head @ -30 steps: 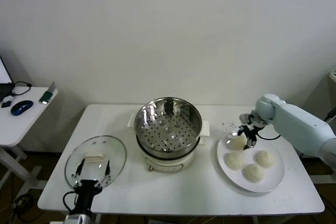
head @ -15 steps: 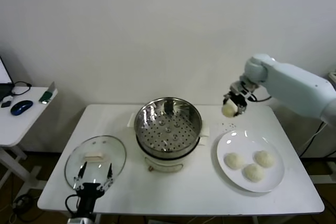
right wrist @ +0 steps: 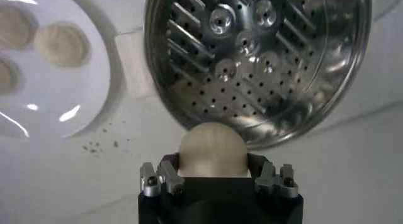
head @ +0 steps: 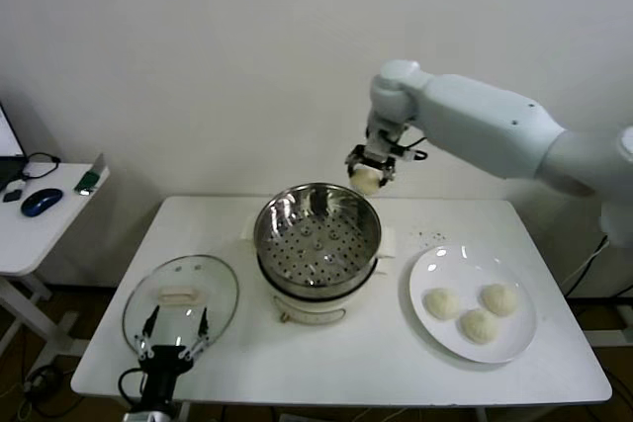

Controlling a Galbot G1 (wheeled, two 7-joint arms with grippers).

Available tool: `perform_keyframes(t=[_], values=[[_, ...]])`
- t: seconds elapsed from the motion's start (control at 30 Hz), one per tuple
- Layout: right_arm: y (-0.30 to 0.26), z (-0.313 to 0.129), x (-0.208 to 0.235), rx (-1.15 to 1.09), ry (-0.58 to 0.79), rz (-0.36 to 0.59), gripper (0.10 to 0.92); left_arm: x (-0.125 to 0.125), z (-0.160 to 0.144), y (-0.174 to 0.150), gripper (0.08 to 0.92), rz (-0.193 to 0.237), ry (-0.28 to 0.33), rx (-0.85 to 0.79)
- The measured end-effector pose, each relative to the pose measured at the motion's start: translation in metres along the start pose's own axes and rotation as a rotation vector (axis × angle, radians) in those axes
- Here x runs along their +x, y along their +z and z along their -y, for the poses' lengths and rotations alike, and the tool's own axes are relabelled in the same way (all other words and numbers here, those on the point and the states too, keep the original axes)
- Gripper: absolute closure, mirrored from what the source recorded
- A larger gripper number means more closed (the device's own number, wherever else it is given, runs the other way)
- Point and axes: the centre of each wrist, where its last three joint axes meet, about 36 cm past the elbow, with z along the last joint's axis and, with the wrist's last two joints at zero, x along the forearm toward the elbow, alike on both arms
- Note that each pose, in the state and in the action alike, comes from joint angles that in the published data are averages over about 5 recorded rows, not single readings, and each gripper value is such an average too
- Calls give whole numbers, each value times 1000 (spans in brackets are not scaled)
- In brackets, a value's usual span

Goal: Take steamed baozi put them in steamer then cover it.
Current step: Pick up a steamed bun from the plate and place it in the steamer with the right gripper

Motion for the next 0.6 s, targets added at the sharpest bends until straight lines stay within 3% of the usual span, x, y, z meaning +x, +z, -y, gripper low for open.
perform_keyframes(t=[0.27, 0.6], values=[[-32, 43, -35, 177, -18, -18, 327, -2, 0, 0, 177, 3, -9, 1], [-50, 66, -75, 241, -37, -12, 324, -5, -1, 1, 177, -2, -15, 4]])
